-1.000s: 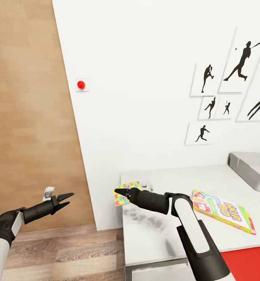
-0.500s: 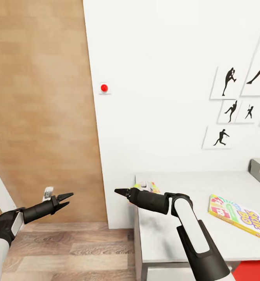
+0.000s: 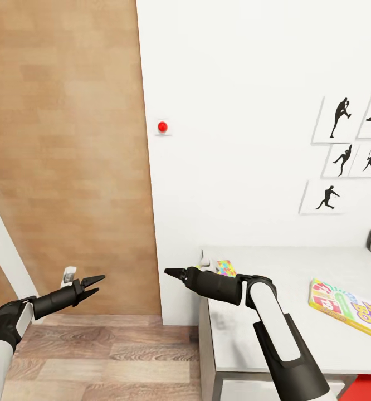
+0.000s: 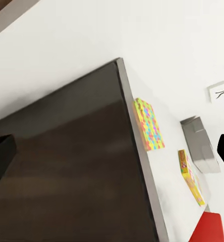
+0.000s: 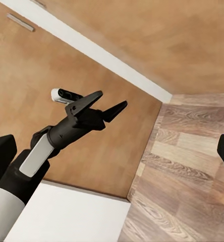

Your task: Put all the toys in the child's room - the three board games (two on the bed and one on the table), the two jigsaw puzzles on the table, and the tennis ball on the table - inside the toy box on the table in the child's room.

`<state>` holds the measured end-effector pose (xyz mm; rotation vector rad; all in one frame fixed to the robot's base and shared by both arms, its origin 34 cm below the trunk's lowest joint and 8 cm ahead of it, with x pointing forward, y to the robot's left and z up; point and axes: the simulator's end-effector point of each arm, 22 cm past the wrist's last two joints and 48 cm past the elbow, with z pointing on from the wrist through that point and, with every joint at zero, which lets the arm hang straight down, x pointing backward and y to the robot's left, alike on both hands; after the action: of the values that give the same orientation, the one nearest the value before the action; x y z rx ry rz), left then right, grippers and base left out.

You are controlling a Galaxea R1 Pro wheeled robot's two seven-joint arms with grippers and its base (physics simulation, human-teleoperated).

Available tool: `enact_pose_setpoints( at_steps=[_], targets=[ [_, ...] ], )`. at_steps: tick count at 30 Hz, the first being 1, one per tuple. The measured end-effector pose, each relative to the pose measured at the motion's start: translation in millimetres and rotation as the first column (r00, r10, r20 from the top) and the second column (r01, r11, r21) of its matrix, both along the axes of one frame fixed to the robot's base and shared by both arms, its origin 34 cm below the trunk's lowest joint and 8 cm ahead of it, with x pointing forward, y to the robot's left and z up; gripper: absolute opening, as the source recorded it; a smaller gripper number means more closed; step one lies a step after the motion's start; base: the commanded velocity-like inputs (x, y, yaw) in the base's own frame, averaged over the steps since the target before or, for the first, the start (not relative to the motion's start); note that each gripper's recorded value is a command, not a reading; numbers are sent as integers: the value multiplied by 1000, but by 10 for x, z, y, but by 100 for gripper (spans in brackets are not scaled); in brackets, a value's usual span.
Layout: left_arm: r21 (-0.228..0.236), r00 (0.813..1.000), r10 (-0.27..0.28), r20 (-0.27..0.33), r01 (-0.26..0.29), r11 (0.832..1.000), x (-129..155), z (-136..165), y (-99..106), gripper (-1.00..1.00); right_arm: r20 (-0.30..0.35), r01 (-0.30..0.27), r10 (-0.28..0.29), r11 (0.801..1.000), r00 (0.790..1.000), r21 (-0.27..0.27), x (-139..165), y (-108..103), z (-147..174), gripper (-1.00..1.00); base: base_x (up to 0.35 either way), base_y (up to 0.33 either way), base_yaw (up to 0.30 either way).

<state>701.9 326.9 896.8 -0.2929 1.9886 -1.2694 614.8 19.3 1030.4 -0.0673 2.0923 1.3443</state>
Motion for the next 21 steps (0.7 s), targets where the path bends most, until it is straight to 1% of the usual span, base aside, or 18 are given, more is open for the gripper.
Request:
enact_pose_setpoints(
  at_steps=[2,4,5,6,8,9,10,12,13,14,16,19,20,21],
  targets=[
    [2,1000,0,-2,0,1000,0,-7,-1,100,21,11,-11,1000,1000,-2,71,-30,96,100,0,0,0],
    [7,1000,2,-9,-2,1000,1,-27,-4,100,101,32,-31,999,994,-9,306,-102,493,100,0,0,0],
    [8,1000,2,-11,-2,1000,1,-32,-4,100,128,40,-38,999,991,-13,381,-126,631,100,0,0,0],
    [10,1000,2,-14,-2,1000,0,-41,-8,100,169,52,-49,999,984,-16,508,-159,881,100,0,0,0],
    [13,1000,0,-18,0,1000,-2,-53,-16,100,205,68,-62,997,977,-21,657,-196,1168,100,0,0,0],
    [14,1000,-1,-19,1,1000,-3,-58,-19,100,207,72,-66,997,976,-22,703,-207,1232,100,0,0,0],
    [18,1000,-2,-23,2,1000,-4,-70,-26,100,195,77,-71,997,978,-19,782,-223,1311,100,0,0,0],
    [34,999,6,-37,-5,999,4,-119,-18,100,143,78,-76,997,987,-6,933,-287,1427,100,0,0,0],
    [40,999,10,-43,-8,999,8,-138,-14,100,126,74,-74,997,989,-2,964,-305,1450,100,0,0,0],
    [56,998,21,-56,-18,998,19,-183,0,100,88,68,-68,998,994,4,1016,-355,1464,100,0,0,0],
    [76,997,34,-72,-28,997,34,-242,7,100,42,62,-62,998,997,12,1054,-425,1446,100,0,0,0],
    [160,985,86,-150,-62,985,96,-538,-94,100,-76,51,-49,999,996,19,1073,-717,1327,100,0,0,0],
    [175,982,96,-165,-67,982,106,-596,-130,100,-91,46,-44,999,995,17,1057,-753,1306,100,0,0,0],
    [204,975,111,-194,-71,976,118,-709,-218,100,-115,31,-30,999,993,8,1014,-799,1257,100,0,0,0]
  ],
)
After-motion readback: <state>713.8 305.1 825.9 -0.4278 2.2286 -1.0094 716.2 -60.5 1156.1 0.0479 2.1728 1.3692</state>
